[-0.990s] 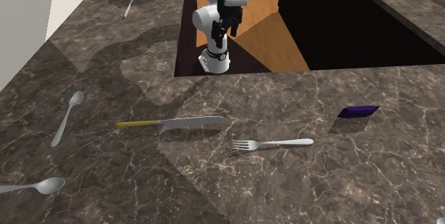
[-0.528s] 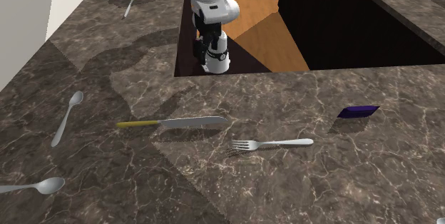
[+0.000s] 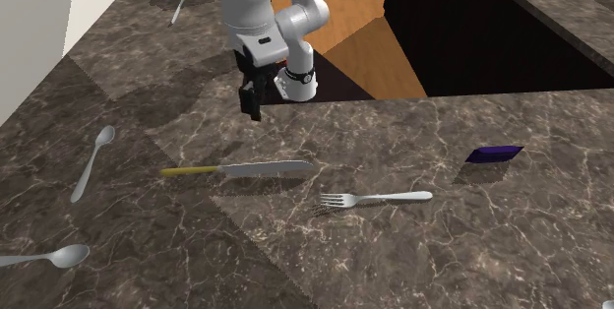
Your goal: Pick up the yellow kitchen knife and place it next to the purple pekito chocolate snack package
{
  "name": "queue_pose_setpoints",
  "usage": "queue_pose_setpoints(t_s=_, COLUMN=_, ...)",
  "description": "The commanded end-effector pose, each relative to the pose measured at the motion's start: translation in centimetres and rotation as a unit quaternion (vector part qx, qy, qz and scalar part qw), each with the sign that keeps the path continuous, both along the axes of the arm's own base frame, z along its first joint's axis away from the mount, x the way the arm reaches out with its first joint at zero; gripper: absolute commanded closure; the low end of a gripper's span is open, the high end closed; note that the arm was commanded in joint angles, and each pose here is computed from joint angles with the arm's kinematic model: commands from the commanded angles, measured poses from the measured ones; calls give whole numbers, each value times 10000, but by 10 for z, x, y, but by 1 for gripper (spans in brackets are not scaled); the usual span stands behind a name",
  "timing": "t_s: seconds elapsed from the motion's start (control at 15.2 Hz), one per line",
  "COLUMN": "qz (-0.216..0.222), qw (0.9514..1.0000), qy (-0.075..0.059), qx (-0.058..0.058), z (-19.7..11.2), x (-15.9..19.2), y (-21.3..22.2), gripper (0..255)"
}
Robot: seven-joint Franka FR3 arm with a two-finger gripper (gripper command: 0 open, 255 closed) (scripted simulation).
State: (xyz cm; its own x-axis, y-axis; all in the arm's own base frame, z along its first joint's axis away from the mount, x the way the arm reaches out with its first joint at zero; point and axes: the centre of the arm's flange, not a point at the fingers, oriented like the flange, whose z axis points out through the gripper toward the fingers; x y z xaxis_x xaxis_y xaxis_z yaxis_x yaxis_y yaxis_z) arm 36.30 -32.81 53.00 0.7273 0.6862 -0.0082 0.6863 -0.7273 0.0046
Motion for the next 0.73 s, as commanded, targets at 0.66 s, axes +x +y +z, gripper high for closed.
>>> queue_pose_setpoints(t_s=0.66, qz=1469, qw=9891, qy=-78, qx=123, z=-18, x=88, y=-122, gripper=0)
